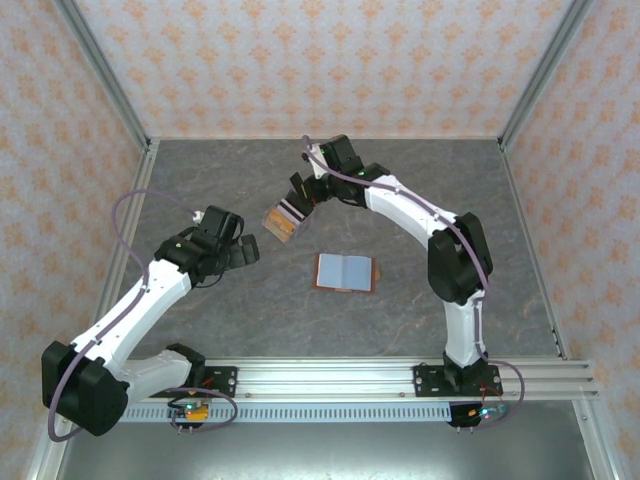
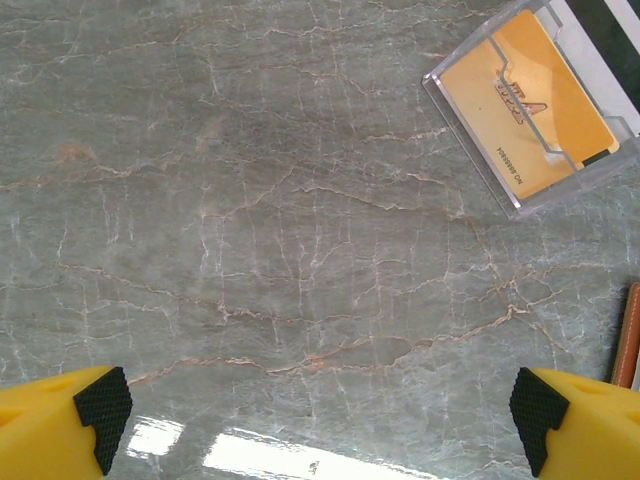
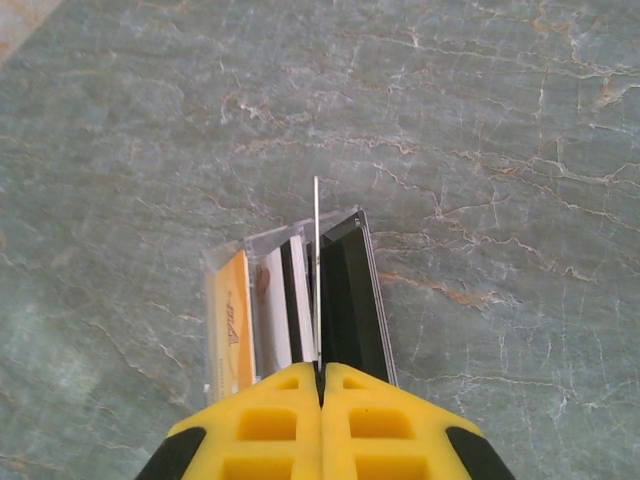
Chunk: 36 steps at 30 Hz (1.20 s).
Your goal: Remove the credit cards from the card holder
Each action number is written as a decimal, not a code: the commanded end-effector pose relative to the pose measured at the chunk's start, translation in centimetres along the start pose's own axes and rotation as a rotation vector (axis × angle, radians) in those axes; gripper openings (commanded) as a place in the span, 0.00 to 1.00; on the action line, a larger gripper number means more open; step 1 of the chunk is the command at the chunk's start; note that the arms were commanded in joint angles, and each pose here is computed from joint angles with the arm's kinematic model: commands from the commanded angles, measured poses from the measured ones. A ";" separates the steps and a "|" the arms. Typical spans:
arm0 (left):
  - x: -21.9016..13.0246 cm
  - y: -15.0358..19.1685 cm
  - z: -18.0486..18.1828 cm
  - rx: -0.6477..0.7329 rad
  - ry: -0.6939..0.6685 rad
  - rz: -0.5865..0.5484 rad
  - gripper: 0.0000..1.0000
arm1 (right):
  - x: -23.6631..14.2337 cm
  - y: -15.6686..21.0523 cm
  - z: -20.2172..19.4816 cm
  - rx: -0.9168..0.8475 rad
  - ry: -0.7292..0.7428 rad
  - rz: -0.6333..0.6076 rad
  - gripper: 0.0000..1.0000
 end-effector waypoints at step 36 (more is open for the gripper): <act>0.8 -0.3 -1.7 -0.009 0.141 0.089 1.00 | -6.1 1.4 -0.1 0.289 0.141 0.064 0.54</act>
Point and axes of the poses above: each hand's point on the last joint's axis, 136 mm out from that joint toward the fingers, its own x axis out along the fingers, its own z axis along the line the jaws close on, y = z × x, the point moved 9 cm from there along -x, back along the fingers, and after that the axes turned 11 degrees about x, right-handed, at the moved point
